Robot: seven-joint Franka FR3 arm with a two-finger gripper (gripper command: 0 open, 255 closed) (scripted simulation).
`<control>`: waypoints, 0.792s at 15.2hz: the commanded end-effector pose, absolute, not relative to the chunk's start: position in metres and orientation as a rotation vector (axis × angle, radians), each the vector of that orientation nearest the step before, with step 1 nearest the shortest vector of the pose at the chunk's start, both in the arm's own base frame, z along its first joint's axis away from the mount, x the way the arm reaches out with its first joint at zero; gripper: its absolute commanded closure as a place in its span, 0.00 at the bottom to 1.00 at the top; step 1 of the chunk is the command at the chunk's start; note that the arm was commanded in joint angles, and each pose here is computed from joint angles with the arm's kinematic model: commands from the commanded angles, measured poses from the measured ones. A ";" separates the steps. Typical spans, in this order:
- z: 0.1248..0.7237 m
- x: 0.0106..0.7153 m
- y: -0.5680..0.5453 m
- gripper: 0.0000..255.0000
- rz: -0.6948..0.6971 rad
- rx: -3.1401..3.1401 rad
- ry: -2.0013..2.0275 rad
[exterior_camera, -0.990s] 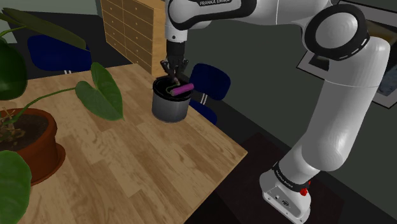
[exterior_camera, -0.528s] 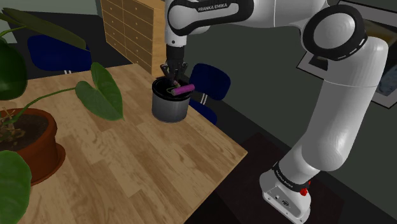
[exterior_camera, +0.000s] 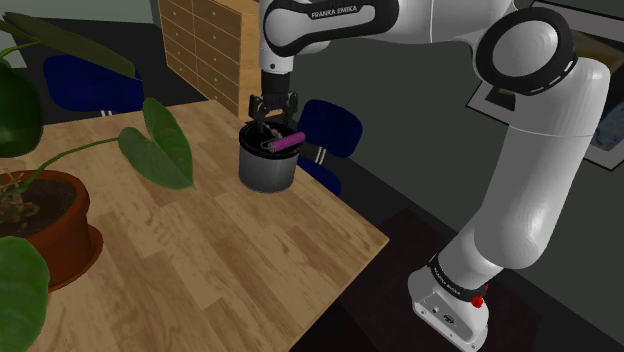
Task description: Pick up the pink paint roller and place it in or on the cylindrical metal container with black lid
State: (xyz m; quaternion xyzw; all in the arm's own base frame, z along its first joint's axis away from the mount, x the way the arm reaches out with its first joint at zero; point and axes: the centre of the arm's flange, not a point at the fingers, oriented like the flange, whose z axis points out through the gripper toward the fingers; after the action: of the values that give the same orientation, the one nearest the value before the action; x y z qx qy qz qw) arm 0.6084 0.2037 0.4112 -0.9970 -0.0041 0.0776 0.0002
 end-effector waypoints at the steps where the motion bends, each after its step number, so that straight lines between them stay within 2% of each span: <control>1: 0.424 0.610 0.204 0.00 0.244 -3.132 -0.013; 4: 0.461 0.616 0.204 0.00 0.244 -3.132 -0.013; 12: 0.461 0.616 0.204 0.00 0.244 -3.132 -0.013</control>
State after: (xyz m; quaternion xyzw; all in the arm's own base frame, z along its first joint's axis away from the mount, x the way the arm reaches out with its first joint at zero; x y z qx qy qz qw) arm 0.6161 0.2037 0.4606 -0.9970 -0.0041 0.0776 0.0002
